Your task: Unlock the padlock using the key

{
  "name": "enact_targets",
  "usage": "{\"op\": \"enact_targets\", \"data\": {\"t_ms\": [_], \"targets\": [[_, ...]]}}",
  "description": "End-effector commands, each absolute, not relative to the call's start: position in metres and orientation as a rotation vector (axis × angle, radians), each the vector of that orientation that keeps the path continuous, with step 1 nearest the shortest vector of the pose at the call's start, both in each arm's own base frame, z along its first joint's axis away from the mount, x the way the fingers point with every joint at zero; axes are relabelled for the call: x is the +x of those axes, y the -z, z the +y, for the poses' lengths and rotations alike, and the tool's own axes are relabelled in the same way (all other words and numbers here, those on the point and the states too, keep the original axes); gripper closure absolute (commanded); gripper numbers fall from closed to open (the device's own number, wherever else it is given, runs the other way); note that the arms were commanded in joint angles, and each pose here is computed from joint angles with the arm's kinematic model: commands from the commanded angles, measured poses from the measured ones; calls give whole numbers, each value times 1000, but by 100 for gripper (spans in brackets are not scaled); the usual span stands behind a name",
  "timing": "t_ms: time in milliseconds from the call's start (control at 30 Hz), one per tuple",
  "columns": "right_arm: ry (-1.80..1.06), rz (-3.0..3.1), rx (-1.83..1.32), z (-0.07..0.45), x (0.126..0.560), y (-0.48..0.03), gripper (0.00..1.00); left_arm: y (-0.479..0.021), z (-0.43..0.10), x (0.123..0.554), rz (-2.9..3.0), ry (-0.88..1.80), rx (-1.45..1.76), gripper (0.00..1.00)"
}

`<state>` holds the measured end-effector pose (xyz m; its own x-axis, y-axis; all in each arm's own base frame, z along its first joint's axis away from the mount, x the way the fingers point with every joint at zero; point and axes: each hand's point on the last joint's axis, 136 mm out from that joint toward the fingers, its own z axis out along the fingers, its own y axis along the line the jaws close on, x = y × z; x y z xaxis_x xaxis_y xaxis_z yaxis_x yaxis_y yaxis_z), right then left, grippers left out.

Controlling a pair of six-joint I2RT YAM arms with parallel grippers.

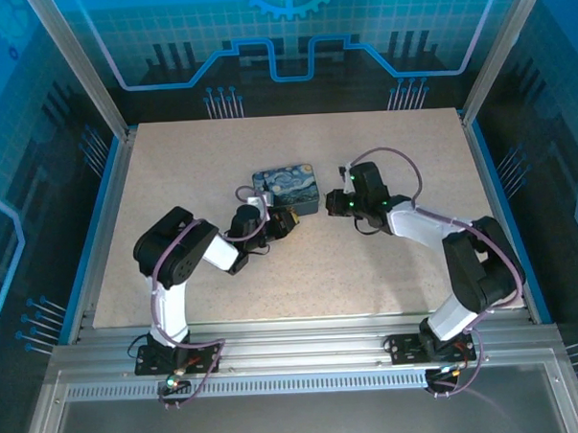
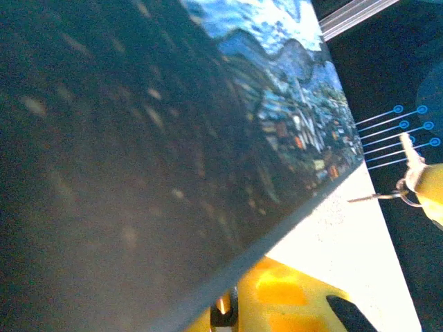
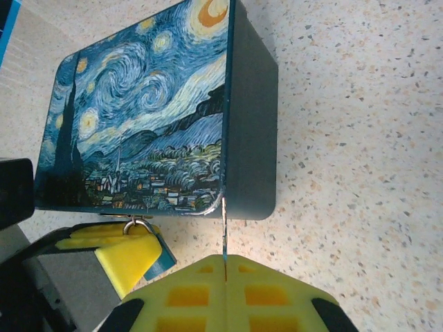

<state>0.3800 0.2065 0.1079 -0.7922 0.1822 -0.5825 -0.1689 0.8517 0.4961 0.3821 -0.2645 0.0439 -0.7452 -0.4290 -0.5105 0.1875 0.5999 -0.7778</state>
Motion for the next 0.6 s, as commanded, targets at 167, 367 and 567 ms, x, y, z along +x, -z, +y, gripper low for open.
{"op": "enact_targets", "data": {"t_ms": [167,367,567], "targets": [[-901,2266,-2,194,354,-135,100,-68,-269,374,2270,1163,-263,100],[-1005,2195,-96,194,327,-154,100,-85,-272,371,2288,1169,-285,100],[-1086,2151,-171,193,304,-166,100,-99,-281,370,2293,1198,-294,100]]}}
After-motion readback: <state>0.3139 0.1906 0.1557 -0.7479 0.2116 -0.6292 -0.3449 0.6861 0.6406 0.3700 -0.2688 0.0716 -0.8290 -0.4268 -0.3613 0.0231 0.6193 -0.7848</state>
